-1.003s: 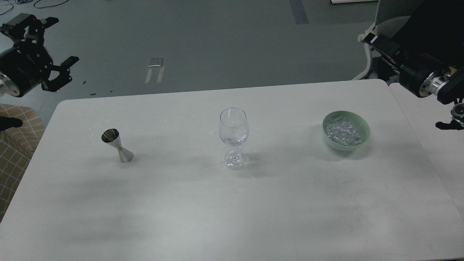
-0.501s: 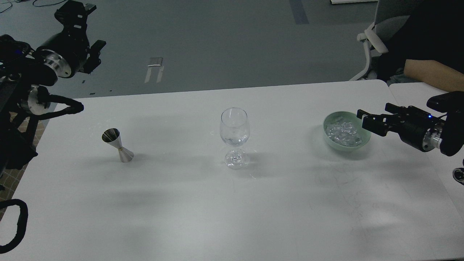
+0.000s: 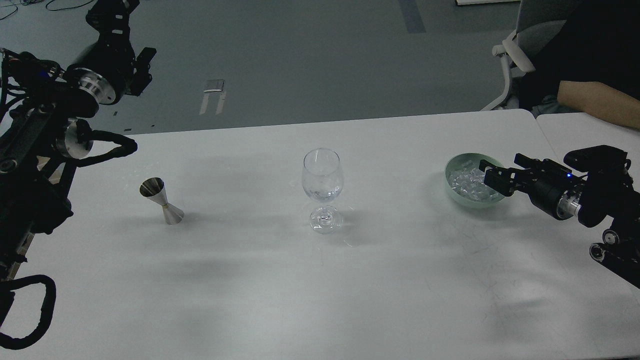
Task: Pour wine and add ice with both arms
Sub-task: 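Grasp ice cubes from the bowl with the right gripper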
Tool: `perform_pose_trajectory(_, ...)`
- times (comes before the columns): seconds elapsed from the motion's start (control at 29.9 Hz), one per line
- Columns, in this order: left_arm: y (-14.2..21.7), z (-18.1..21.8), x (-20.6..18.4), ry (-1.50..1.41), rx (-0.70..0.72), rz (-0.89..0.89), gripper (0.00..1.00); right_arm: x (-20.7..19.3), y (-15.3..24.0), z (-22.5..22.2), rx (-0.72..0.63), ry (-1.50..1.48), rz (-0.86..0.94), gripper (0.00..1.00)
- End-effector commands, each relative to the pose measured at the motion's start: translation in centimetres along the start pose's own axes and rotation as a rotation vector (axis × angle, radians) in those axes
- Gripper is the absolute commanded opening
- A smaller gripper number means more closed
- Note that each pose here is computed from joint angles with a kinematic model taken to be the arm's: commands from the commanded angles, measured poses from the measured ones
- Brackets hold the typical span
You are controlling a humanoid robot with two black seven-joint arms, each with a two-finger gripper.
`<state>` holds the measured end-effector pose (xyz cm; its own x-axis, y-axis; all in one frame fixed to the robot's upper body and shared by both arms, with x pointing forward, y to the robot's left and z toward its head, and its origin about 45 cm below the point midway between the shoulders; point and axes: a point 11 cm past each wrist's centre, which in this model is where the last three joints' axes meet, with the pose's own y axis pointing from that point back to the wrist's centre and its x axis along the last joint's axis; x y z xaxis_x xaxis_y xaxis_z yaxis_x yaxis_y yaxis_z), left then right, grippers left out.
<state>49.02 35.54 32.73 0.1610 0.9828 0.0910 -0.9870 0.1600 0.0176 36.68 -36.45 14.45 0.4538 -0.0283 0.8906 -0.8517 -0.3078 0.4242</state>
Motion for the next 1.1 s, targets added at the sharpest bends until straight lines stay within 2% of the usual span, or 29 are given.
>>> perform_pose_trajectory(0.0, 0.0, 0.0, -0.1, -0.001, 0.0, -0.003, 0.98, -0.6, -0.6, -0.6, 0.008, -0.01, -0.005, 0.76)
perform_pose_trajectory(0.13, 0.0, 0.1, -0.1, 0.0, -0.002, -0.003, 0.98, -1.1, -0.9, -1.3, 0.024, -0.009, -0.022, 0.67)
perform_pose_trajectory(0.3, 0.0, 0.1, -0.1, -0.004, -0.002, -0.005, 0.98, -1.6, -0.9, -1.4, 0.027, -0.002, -0.043, 0.62)
perform_pose_trajectory(0.43, -0.1, 0.1, -0.2, -0.004, -0.002, -0.008, 0.98, -1.7, -0.9, -1.4, 0.027, -0.001, -0.046, 0.55)
perform_pose_trajectory(0.8, -0.1, 0.1, -0.3, -0.003, -0.002, -0.011, 0.98, -2.1, -1.2, -1.5, 0.025, -0.007, -0.052, 0.49)
perform_pose_trajectory(1.07, 0.0, 0.2, -0.2, -0.008, -0.001, -0.011, 0.98, -2.4, -1.5, -1.7, 0.023, -0.014, -0.055, 0.49)
